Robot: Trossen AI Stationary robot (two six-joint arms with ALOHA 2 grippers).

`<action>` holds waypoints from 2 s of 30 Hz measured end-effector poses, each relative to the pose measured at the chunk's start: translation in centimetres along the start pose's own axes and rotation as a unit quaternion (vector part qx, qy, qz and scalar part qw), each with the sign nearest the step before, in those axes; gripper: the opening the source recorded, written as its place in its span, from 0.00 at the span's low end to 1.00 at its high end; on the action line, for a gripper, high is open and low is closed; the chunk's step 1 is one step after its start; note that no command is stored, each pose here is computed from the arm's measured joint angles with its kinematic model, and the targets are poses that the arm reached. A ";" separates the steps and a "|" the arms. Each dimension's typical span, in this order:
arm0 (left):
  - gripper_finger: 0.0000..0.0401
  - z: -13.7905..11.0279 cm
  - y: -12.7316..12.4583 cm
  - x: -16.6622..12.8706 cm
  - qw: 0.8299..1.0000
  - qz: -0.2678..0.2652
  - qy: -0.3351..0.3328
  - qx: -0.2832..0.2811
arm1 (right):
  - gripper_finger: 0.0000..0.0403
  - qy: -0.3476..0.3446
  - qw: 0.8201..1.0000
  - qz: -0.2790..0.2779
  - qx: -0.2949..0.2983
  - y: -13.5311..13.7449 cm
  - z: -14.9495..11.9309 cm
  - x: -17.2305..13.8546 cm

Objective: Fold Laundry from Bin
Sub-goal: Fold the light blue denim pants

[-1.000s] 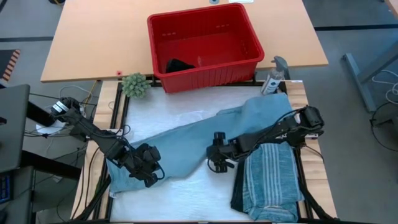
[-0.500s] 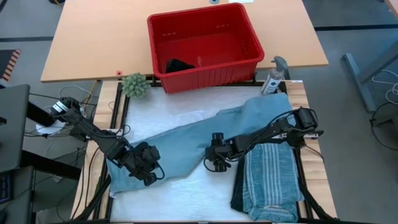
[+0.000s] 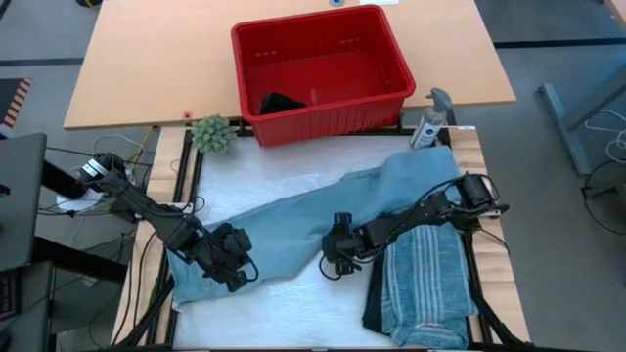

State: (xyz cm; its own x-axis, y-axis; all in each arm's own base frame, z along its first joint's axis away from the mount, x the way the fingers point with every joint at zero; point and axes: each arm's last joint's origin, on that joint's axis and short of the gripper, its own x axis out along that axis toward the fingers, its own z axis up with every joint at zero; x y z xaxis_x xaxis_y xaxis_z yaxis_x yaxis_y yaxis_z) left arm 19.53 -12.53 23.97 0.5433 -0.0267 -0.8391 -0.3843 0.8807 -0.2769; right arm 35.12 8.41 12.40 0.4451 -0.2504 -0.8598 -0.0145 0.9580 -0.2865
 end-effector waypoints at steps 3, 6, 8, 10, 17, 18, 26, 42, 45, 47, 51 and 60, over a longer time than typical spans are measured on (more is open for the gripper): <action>0.00 0.2 -0.3 0.0 1.000 -0.011 -0.020 -0.009 | 0.50 0.003 1.000 -0.011 0.011 -0.2 0.1 -0.5; 0.00 0.0 -0.4 0.5 0.999 -0.026 -0.036 -0.024 | 0.26 0.015 1.000 -0.014 0.019 -0.4 0.3 -0.7; 0.00 -0.3 -0.5 1.0 0.998 -0.044 -0.041 -0.033 | 0.10 0.024 0.999 -0.017 0.016 -0.4 0.4 -0.9; 0.00 -1.0 -0.4 1.6 0.997 -0.057 -0.035 -0.042 | 0.07 0.029 0.999 -0.020 0.016 -0.5 0.7 -1.1; 0.00 -3.9 1.1 3.4 0.997 -0.047 0.005 -0.060 | 0.07 0.083 0.996 -0.019 -0.001 -1.0 2.4 -4.1; 0.00 -4.4 1.4 3.6 0.997 -0.041 0.010 -0.062 | 0.07 0.086 0.996 -0.011 -0.005 -1.1 2.6 -4.5; 0.00 -8.4 5.3 6.0 0.994 0.025 0.047 -0.096 | 0.07 0.113 0.988 0.096 -0.032 -0.9 3.5 -7.7; 0.00 -10.3 7.0 7.6 0.989 -0.035 0.017 -0.141 | 0.07 0.116 0.965 0.213 -0.103 0.3 2.0 -13.7; 0.00 -10.1 7.1 7.7 0.985 -0.035 0.022 -0.169 | 0.07 0.110 0.958 0.246 -0.097 0.9 2.1 -13.8; 0.00 -9.9 7.1 7.8 0.982 -0.042 0.022 -0.185 | 0.07 0.104 0.951 0.268 -0.115 1.6 2.1 -13.7; 0.00 -9.4 6.9 8.0 0.979 -0.065 0.018 -0.190 | 0.17 0.086 0.946 0.280 -0.136 2.5 2.3 -13.7; 0.00 -9.5 7.1 8.0 0.971 -0.051 0.058 -0.225 | 0.64 0.085 0.955 0.265 -0.101 1.1 1.5 -16.8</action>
State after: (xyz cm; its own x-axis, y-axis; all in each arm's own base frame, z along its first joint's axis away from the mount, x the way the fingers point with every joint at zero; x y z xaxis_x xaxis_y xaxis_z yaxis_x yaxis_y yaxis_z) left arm 14.00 -10.95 10.86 0.5183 -0.1797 -0.8361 -0.6335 0.5760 -0.5166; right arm 28.99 13.87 27.15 0.1763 0.2266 -0.9579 -0.3771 0.9144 0.1469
